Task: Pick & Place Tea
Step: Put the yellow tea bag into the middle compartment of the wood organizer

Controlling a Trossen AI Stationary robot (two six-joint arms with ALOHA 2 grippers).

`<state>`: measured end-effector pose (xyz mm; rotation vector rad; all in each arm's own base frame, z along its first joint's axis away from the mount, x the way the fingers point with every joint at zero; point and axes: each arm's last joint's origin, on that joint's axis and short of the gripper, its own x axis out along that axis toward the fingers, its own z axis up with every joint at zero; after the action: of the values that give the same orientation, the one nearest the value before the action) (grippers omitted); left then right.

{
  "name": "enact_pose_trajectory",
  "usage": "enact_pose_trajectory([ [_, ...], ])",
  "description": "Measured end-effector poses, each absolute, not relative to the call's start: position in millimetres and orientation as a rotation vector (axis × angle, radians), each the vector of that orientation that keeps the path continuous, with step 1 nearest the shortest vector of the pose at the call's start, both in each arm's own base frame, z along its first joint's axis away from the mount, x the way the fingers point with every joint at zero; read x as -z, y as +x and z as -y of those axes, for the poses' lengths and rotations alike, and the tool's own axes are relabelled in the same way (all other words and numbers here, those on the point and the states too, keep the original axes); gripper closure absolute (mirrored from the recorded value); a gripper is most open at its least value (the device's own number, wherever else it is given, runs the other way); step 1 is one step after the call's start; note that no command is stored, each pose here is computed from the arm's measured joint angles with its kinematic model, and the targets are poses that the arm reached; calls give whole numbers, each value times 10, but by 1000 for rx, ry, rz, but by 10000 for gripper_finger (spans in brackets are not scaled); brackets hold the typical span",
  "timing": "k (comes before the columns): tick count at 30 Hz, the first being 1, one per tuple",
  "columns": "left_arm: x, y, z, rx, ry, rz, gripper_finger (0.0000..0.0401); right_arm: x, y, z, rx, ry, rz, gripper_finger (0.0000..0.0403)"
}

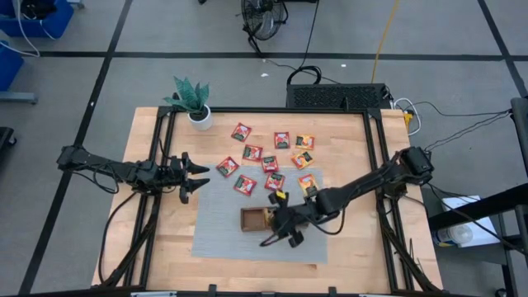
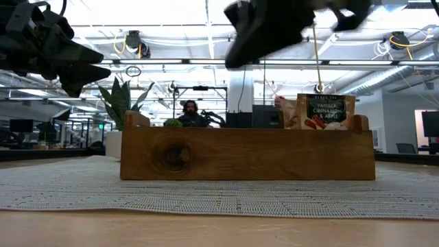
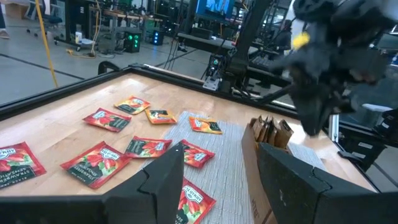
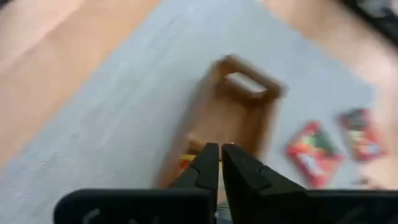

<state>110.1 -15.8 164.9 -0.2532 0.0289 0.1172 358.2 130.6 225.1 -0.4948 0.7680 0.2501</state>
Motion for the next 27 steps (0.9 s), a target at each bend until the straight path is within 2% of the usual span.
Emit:
enact_pose_trajectory([
  [4, -1649, 1101, 158, -117, -253, -29, 196, -2507, 3671, -1222, -211, -469, -769, 402],
  [7, -1649, 1102, 158, -117, -253, -29, 196, -2507, 3728, -1197, -265, -390, -788, 402],
  [19, -1649, 1101, 158, -117, -253, -29, 196, -1584, 3905, -1212, -330, -416, -1089, 403],
  [27, -1649, 1101, 158, -117, -253, -29, 196, -1541, 3886, -1199, -326, -421, -1130, 403],
])
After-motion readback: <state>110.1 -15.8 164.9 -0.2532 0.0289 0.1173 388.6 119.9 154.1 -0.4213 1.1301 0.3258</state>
